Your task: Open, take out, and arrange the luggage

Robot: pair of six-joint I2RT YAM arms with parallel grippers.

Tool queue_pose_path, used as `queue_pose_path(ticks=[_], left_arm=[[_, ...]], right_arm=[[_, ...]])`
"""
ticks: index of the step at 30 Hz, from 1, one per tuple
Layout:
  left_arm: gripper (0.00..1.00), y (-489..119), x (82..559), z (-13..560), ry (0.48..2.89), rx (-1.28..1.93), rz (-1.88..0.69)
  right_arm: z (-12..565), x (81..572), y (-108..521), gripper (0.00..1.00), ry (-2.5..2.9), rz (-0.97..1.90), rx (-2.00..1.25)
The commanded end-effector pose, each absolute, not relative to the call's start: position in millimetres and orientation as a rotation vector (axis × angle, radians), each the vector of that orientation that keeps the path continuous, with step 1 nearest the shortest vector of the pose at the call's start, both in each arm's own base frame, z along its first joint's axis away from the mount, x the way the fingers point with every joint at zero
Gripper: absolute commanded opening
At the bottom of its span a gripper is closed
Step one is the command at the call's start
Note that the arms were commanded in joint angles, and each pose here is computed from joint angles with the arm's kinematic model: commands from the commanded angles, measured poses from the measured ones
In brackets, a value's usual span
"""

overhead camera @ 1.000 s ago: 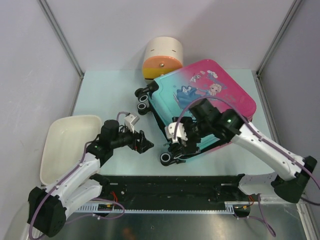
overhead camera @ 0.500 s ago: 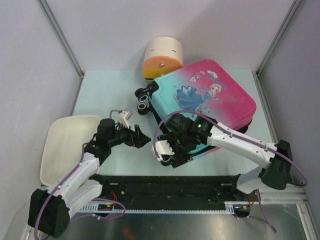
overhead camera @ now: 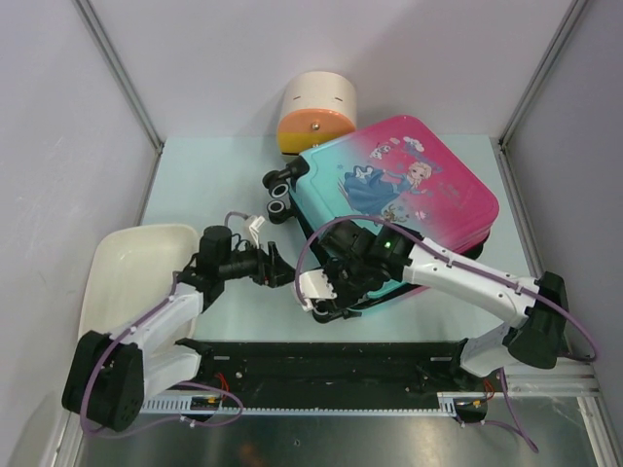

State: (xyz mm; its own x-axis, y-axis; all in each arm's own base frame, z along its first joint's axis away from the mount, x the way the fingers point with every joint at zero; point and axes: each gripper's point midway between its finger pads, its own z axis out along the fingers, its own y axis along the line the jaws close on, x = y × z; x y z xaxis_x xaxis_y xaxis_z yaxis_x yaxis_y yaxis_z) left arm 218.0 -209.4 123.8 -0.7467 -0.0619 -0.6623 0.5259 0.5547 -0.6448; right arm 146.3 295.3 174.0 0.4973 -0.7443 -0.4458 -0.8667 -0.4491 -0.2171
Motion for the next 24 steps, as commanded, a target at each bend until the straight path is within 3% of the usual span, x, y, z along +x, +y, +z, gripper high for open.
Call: queue_pose_path(ticks=[1, 10, 18, 24], left_arm=[[0.8, -226.0, 218.6, 151.3, 2.003, 0.451, -1.338], [0.73, -227.8, 211.5, 155.2, 1.834, 0.634, -1.246], [0.75, -229.1, 214.9, 139.1, 1.763, 0.7, -1.012], [0.69, -254.6, 195.9, 136.9, 1.649, 0.805, -0.973]], right_arm=[[251.3, 136.9, 310.1, 0.0, 1.235, 0.49, -2.141], [238.7, 114.1, 311.4, 0.0, 1.287, 0.641, -2.168], [201.3, 125.3, 288.6, 0.0, 1.44, 0.657, -2.201], [201.4, 125.5, 296.7, 0.0, 1.454, 0.697, -2.158]])
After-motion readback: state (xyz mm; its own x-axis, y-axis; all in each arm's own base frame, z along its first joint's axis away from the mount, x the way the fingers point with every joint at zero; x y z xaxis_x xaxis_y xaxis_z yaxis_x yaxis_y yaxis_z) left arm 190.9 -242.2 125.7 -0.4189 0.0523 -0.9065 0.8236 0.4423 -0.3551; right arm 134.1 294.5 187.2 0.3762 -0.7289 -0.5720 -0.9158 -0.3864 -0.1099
